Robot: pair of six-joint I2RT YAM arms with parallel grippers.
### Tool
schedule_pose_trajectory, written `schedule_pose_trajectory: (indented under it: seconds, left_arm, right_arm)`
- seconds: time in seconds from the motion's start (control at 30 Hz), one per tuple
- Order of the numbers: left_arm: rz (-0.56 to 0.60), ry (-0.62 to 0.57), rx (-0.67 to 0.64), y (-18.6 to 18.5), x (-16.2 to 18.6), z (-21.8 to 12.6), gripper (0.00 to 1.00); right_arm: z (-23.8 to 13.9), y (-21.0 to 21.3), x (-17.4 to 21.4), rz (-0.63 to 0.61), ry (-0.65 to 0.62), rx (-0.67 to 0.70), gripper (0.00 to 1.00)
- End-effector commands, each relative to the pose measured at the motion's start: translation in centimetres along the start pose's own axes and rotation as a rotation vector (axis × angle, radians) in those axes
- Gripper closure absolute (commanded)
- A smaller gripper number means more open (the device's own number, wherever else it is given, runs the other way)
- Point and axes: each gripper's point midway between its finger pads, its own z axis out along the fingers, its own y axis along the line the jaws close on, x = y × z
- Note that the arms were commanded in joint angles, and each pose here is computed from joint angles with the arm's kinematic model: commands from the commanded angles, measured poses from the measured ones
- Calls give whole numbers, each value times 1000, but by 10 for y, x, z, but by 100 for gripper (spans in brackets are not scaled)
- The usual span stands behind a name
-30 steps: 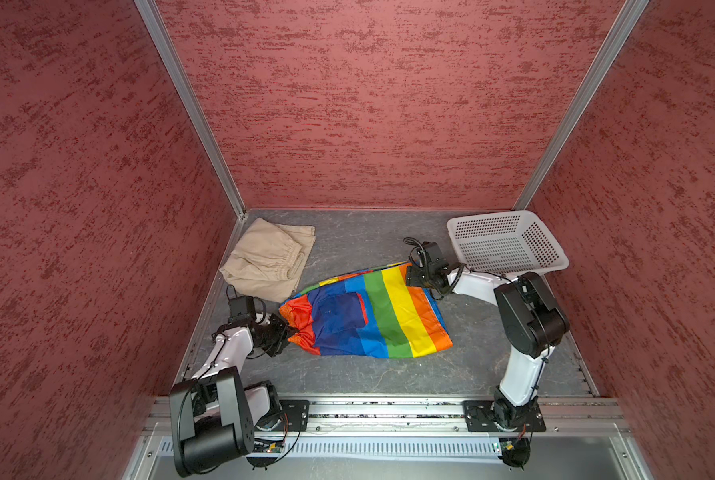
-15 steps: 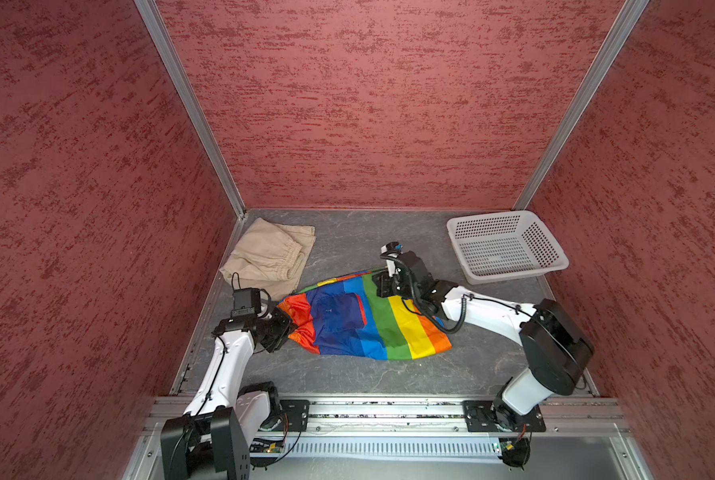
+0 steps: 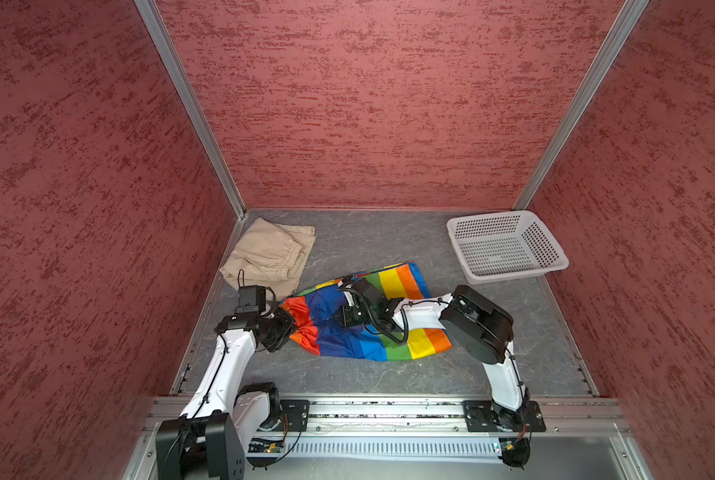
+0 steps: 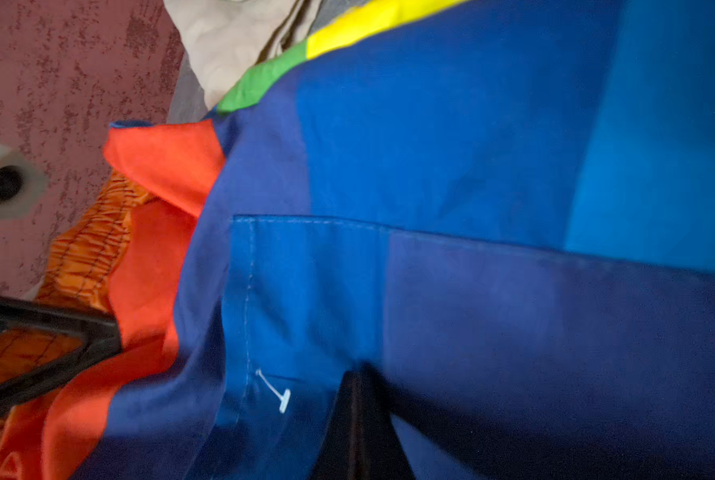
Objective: Fold and stack the shorts
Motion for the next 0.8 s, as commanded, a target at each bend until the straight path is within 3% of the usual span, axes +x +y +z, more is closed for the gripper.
schedule_pose_trajectory:
  seconds: [0.0, 0.23, 0.3, 0.47, 0.57, 0.7, 0.77]
  left_arm:
    - [25, -26, 11, -9, -3, -9, 96]
    - [35, -32, 2, -8, -4, -11, 95]
    - [36, -34, 4, -8, -4, -11, 95]
    - [39, -40, 2, -9, -4, -13, 94]
    - [42, -40, -3, -10, -4, -15, 94]
    - [44, -48, -14, -9, -5, -13, 94]
    - [40, -42, -19, -8, -4, -11, 94]
  right_arm:
    - [2, -14, 2, 26, 9, 94, 100]
    - [-43, 31, -40, -197, -86, 74, 100]
    - [-61, 44, -54, -244, -135, 74, 93]
    - [-80, 56, -73, -254, -202, 54, 82]
    - [-73, 70, -70, -224, -186, -47, 77]
    - [-44, 77, -46, -177, -67, -137, 100]
    - [-28, 71, -31, -162, -16, -120, 100]
